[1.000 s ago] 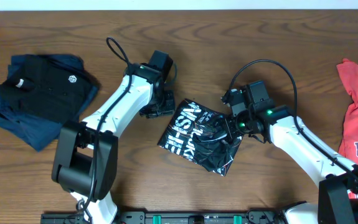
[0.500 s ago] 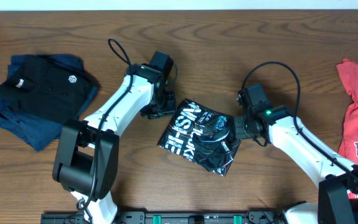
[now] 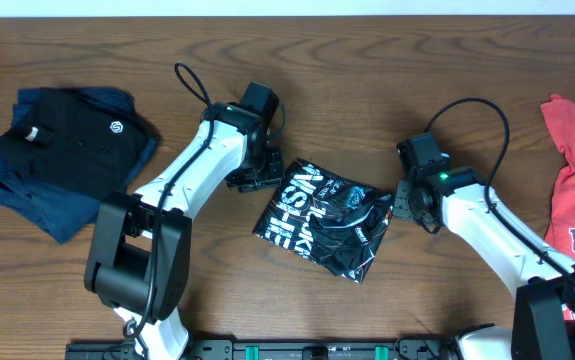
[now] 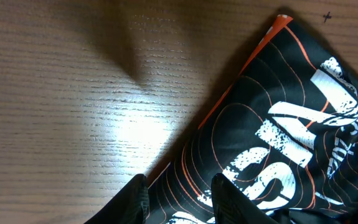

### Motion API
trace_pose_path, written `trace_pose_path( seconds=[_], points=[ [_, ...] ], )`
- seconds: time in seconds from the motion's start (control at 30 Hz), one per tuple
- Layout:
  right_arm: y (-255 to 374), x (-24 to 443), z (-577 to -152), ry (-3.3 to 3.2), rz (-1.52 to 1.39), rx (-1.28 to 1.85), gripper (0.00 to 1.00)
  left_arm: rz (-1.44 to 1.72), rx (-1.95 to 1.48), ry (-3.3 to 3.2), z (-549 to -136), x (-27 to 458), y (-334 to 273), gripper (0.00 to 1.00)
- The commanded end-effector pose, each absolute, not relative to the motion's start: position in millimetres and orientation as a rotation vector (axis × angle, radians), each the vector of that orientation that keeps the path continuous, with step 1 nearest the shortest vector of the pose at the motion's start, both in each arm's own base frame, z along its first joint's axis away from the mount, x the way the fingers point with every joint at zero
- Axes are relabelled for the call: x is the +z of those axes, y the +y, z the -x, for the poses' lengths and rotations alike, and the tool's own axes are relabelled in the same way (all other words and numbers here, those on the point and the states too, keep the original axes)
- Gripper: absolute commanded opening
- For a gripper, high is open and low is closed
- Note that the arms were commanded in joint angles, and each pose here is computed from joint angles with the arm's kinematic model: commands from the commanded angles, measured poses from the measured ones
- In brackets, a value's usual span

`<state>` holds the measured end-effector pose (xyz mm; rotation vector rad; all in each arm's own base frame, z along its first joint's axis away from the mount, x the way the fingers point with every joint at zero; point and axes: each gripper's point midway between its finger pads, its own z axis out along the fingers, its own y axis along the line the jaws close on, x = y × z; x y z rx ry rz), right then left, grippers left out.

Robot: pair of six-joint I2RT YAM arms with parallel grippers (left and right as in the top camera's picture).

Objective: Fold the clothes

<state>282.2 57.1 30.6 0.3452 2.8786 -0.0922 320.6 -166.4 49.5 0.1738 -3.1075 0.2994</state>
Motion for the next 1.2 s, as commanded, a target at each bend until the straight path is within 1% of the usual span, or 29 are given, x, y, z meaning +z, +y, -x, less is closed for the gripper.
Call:
trace_pose_path(
  seconds=[0.0,0.13,0.2,0.23,0.27,0.3,0.33,0.4,0.43,0.5,0.57,0.63,0.7,0.87,1.17],
  points=[
    [82,44,-286,2.892,-0.156,0.102,0.05,-0.168,0.294,-3.09,-317,46,-166,0.36],
    [110,75,-285,2.829,0.0,0.342,0.08,-0.166,0.293,-3.091,-317,46,-166,0.36],
    [128,95,-282,2.761,0.154,0.483,0.12,-0.167,0.294,-3.092,-317,46,-166,0.36],
    [137,103,-280,2.726,0.234,0.544,0.16,-0.167,0.295,-3.093,-317,46,-166,0.37],
    [145,111,-277,2.688,0.323,0.599,0.23,-0.167,0.298,-3.096,-318,46,-166,0.38],
    [152,115,-274,2.661,0.395,0.632,0.29,-0.168,0.301,-3.098,-319,46,-167,0.41],
    [156,116,-271,2.648,0.449,0.641,0.33,-0.174,0.303,-3.1,-319,46,-167,0.42],
    [165,113,-265,2.644,0.538,0.659,0.46,-0.178,0.304,-3.101,-320,46,-167,0.43],
    [171,110,-260,2.645,0.596,0.673,0.51,-0.178,0.304,-3.101,-320,46,-167,0.43],
    [182,102,-251,2.654,0.696,0.687,0.54,-0.177,0.304,-3.1,-320,46,-167,0.43],
    [192,91,-243,2.665,0.789,0.684,0.55,-0.177,0.303,-3.1,-320,46,-167,0.43],
    [201,80,-240,2.685,0.836,0.673,0.54,-0.177,0.303,-3.099,-319,46,-167,0.43],
    [210,71,-237,2.695,0.873,0.679,0.49,-0.177,0.303,-3.1,-320,46,-167,0.44],
    [229,55,-233,2.69,0.952,0.691,0.49,-0.177,0.303,-3.1,-320,46,-167,0.45],
    [236,41,-238,2.683,0.978,0.659,0.48,-0.178,0.3,-3.097,-319,46,-167,0.45]
  ],
)
